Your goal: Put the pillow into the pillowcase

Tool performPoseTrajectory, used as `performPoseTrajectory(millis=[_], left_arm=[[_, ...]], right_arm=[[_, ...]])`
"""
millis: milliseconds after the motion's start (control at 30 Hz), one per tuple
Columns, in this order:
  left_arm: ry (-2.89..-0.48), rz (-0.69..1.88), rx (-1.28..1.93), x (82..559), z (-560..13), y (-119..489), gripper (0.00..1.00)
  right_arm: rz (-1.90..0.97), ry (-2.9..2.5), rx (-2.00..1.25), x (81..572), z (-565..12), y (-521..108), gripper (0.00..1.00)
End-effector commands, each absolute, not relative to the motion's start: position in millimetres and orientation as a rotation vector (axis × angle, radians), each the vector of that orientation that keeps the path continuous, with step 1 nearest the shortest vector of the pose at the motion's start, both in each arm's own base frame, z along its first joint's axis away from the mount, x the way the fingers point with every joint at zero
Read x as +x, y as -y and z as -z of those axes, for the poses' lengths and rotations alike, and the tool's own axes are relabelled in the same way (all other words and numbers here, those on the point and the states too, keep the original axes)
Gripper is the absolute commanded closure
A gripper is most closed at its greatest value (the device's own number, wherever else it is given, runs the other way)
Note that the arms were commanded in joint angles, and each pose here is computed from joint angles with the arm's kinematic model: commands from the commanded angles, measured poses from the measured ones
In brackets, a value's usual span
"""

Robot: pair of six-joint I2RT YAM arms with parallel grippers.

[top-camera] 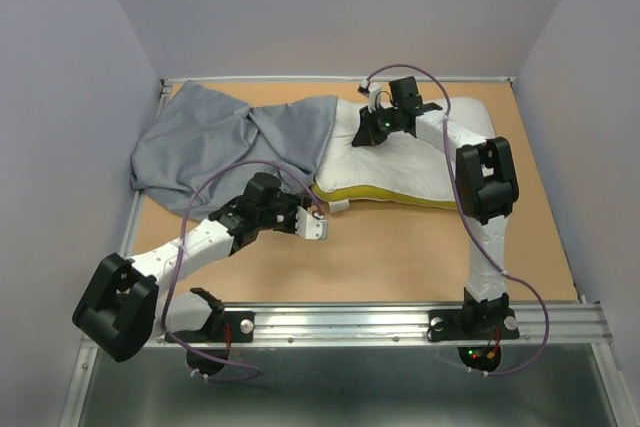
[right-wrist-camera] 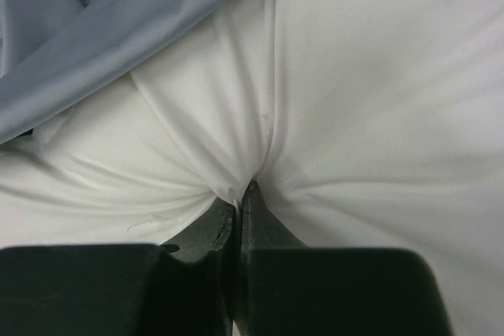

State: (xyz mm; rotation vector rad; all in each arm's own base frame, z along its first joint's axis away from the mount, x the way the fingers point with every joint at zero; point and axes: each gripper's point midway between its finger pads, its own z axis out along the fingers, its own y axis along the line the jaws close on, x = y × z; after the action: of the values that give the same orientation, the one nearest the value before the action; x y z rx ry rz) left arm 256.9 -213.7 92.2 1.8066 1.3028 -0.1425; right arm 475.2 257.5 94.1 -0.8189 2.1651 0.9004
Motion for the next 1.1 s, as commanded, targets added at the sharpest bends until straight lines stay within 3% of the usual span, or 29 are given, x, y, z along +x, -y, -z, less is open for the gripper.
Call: performPoseTrajectory(millis=[0,533,900,933,1067], left_arm=[[-1.185,0.065,1.710,285,-115,235,0.49],[-1.373,0.001,1.553,377,-92,241,0.44],[-1.476,0.095,1.771,377,-38,241,0.47],[-1.497,0.106,1.806,376,-37,239,0.49],[-1.562,0.207,1.880,368,-34,235,0.93]], right_arm=[[-0.960,-2.149,-0.788,481,-113,-262,0.99],[-0.957,-2.179,-0.783,480,-105,-259,0.99],[-0.944,-2.209,-0.761,479,-98,-256,0.99],[-0.942,-2.209,-0.759,480,-99,-256,0.99],[-0.932,-2.221,-0.720,487,-100,-255,0.99]])
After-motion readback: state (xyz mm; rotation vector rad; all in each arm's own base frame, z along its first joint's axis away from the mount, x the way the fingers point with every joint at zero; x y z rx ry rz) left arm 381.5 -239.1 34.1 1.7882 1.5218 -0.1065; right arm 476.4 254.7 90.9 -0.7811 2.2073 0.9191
